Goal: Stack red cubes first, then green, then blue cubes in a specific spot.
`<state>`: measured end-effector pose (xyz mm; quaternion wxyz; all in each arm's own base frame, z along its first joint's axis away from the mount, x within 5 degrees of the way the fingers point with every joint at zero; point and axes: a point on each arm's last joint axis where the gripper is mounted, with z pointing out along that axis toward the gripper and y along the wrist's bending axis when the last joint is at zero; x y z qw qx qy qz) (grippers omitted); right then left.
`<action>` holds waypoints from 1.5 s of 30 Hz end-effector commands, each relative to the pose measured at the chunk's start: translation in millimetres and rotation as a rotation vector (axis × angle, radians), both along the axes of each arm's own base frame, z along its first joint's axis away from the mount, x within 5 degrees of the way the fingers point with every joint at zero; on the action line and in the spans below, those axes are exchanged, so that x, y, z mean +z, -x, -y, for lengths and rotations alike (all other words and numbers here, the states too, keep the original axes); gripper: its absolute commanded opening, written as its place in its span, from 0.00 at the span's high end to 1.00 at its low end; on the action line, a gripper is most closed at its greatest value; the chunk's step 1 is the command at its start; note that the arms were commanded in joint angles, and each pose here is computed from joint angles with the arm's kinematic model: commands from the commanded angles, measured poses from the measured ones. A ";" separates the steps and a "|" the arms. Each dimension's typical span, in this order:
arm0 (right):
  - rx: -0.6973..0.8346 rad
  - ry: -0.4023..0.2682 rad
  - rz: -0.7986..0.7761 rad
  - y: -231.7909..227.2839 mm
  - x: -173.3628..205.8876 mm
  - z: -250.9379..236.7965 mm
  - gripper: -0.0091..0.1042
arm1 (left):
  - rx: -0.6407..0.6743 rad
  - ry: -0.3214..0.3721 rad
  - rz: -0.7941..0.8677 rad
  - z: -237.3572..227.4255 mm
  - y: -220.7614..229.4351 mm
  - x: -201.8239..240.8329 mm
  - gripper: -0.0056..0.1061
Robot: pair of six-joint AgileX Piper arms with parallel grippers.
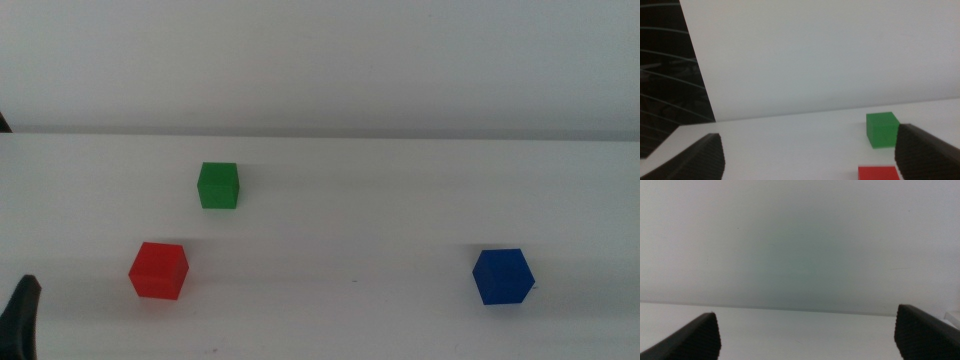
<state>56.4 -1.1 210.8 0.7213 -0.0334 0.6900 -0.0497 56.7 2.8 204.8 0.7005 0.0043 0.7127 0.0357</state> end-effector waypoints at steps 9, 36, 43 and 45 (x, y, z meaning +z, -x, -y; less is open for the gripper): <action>-0.007 0.008 0.000 1.2 -12.0 0.3 0.10 | 0.033 0.082 -0.660 -3.0 -50.1 101.2 0.14; -0.007 0.008 0.000 1.2 -12.0 0.3 0.10 | -0.056 0.103 -1.433 58.6 -232.0 37.0 0.14; -0.007 0.008 0.000 1.2 -12.0 0.3 0.10 | -0.077 0.109 -1.466 70.4 -240.3 25.3 0.14; -0.007 0.008 0.000 1.2 -12.0 0.3 0.10 | -0.071 0.101 -1.454 73.9 -241.8 24.8 0.14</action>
